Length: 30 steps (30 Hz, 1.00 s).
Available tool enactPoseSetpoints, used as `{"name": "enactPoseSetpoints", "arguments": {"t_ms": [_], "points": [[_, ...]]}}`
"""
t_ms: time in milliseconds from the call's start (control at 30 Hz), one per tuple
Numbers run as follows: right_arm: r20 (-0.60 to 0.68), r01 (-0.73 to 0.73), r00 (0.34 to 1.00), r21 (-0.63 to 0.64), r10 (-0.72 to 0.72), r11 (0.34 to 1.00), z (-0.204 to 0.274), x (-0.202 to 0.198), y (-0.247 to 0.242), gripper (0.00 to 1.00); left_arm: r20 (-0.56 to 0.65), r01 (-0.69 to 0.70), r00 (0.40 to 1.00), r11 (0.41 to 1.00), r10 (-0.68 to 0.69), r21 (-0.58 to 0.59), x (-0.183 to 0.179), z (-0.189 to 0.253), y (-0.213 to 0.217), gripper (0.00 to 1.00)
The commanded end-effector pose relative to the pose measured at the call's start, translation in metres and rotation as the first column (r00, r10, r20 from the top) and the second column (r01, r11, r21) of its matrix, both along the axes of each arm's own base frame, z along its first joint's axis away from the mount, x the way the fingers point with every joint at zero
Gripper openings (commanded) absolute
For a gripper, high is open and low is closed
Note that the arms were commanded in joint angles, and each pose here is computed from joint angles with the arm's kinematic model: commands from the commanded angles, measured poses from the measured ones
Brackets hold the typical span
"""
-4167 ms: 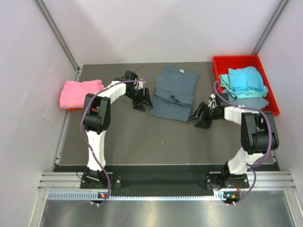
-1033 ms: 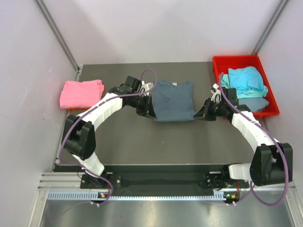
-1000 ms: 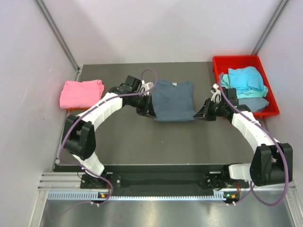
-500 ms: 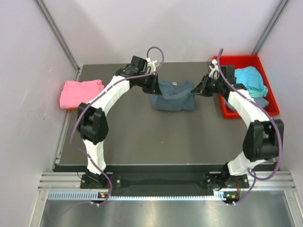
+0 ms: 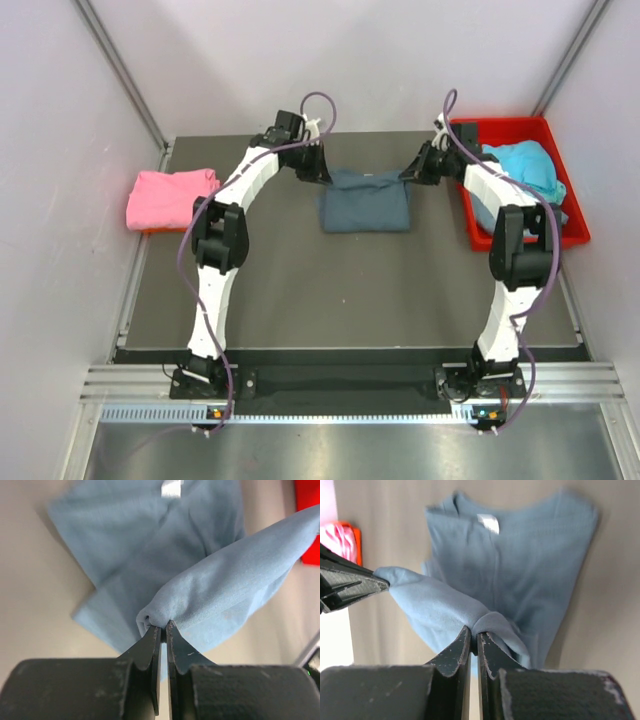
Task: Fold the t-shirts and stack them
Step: Fold the tshirt
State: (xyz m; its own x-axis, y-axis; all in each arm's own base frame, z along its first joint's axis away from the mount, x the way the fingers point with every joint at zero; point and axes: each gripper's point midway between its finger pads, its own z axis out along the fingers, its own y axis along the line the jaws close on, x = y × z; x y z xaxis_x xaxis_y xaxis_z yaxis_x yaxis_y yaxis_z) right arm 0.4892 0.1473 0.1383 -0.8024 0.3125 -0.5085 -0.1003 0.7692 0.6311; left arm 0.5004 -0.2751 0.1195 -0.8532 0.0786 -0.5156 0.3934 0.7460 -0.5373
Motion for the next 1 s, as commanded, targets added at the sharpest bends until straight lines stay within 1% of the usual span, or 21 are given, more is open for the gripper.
{"name": "enactPoseSetpoints", "arguments": {"t_ms": [0, 67, 100, 167, 300, 333, 400, 433, 467, 500, 533, 567, 600, 633, 667, 700, 767, 800, 900, 933, 967], "points": [[0.174, 0.040, 0.984, 0.005, -0.040, 0.999, 0.042, 0.048, -0.009, 0.00, 0.175, -0.011, 0.984, 0.998, 0.021, -0.057, 0.040, 0.044, -0.001, 0.00], [0.196, 0.048, 0.979, 0.008, -0.048, 0.999, 0.046, 0.060, -0.008, 0.00, 0.197, -0.020, 0.980, 0.998, 0.033, -0.065, 0.053, 0.043, -0.002, 0.00], [0.182, 0.051, 0.982, 0.008, -0.052, 0.999, 0.036, 0.065, -0.007, 0.00, 0.201, -0.022, 0.979, 0.998, 0.035, -0.067, 0.060, 0.036, -0.002, 0.00], [0.195, 0.049, 0.980, 0.013, -0.051, 0.999, 0.034, 0.073, -0.006, 0.00, 0.220, -0.026, 0.975, 0.997, 0.041, -0.067, 0.070, 0.029, -0.003, 0.00], [0.162, 0.058, 0.985, 0.025, -0.061, 0.998, -0.004, 0.087, 0.000, 0.00, 0.244, -0.075, 0.966, 0.995, 0.087, -0.060, 0.094, 0.000, -0.002, 0.01], [0.173, 0.051, 0.983, 0.025, -0.054, 0.998, -0.009, 0.090, 0.005, 0.00, 0.255, -0.083, 0.962, 0.995, 0.096, -0.059, 0.102, -0.011, -0.003, 0.01], [0.168, 0.049, 0.985, 0.012, -0.050, 0.999, -0.024, 0.096, 0.009, 0.00, 0.278, -0.106, 0.954, 0.994, 0.109, -0.027, 0.110, -0.024, -0.004, 0.02], [0.175, 0.038, 0.984, 0.008, -0.039, 0.999, -0.026, 0.098, 0.015, 0.00, 0.297, -0.119, 0.947, 0.993, 0.121, -0.024, 0.115, -0.021, -0.003, 0.04], [0.193, 0.029, 0.981, 0.003, -0.029, 1.000, -0.022, 0.101, 0.018, 0.04, 0.314, -0.137, 0.939, 0.990, 0.139, -0.026, 0.120, -0.019, -0.003, 0.15], [0.201, 0.017, 0.979, -0.009, -0.015, 1.000, -0.023, 0.102, 0.021, 0.11, 0.331, -0.172, 0.929, 0.985, 0.166, -0.012, 0.126, -0.017, 0.002, 0.25], [0.212, 0.012, 0.977, -0.011, -0.009, 1.000, -0.019, 0.102, 0.023, 0.24, 0.343, -0.196, 0.921, 0.981, 0.184, -0.001, 0.129, -0.015, 0.006, 0.37], [0.233, 0.031, 0.972, -0.027, -0.024, 0.999, -0.011, 0.107, 0.019, 0.66, 0.347, -0.213, 0.917, 0.977, 0.196, 0.011, 0.130, -0.010, 0.009, 0.54], [0.271, 0.047, 0.962, -0.058, -0.030, 0.997, 0.006, 0.108, 0.015, 0.78, 0.384, -0.263, 0.893, 0.965, 0.236, 0.017, 0.136, 0.011, 0.018, 0.60], [0.275, 0.074, 0.960, -0.083, -0.048, 0.994, 0.014, 0.107, 0.007, 0.86, 0.400, -0.289, 0.879, 0.957, 0.259, 0.015, 0.137, 0.025, 0.023, 0.66], [0.300, 0.100, 0.952, -0.101, -0.065, 0.990, 0.027, 0.109, 0.001, 0.91, 0.415, -0.308, 0.866, 0.951, 0.278, 0.006, 0.137, 0.041, 0.026, 0.70], [0.335, 0.106, 0.940, -0.100, -0.067, 0.989, 0.051, 0.106, -0.002, 0.91, 0.448, -0.324, 0.845, 0.946, 0.292, -0.006, 0.133, 0.072, 0.031, 0.73], [0.356, 0.098, 0.932, -0.078, -0.065, 0.992, 0.072, 0.099, -0.007, 0.91, 0.495, -0.344, 0.815, 0.939, 0.300, -0.004, 0.130, 0.102, 0.041, 0.74], [0.383, 0.097, 0.921, -0.063, -0.066, 0.993, 0.093, 0.093, -0.008, 0.91, 0.515, -0.344, 0.802, 0.939, 0.302, -0.015, 0.123, 0.124, 0.045, 0.76], [0.378, 0.057, 0.925, -0.022, -0.045, 0.998, 0.109, 0.076, -0.001, 0.87, 0.471, -0.326, 0.826, 0.944, 0.308, -0.046, 0.109, 0.137, 0.057, 0.77], [0.355, 0.050, 0.934, -0.010, -0.043, 0.999, 0.102, 0.070, 0.001, 0.85, 0.429, -0.285, 0.859, 0.957, 0.280, -0.054, 0.099, 0.132, 0.055, 0.79], [0.334, 0.037, 0.942, 0.009, -0.038, 0.999, 0.099, 0.064, 0.005, 0.82, 0.390, -0.293, 0.873, 0.954, 0.294, -0.064, 0.094, 0.127, 0.061, 0.79]]}}
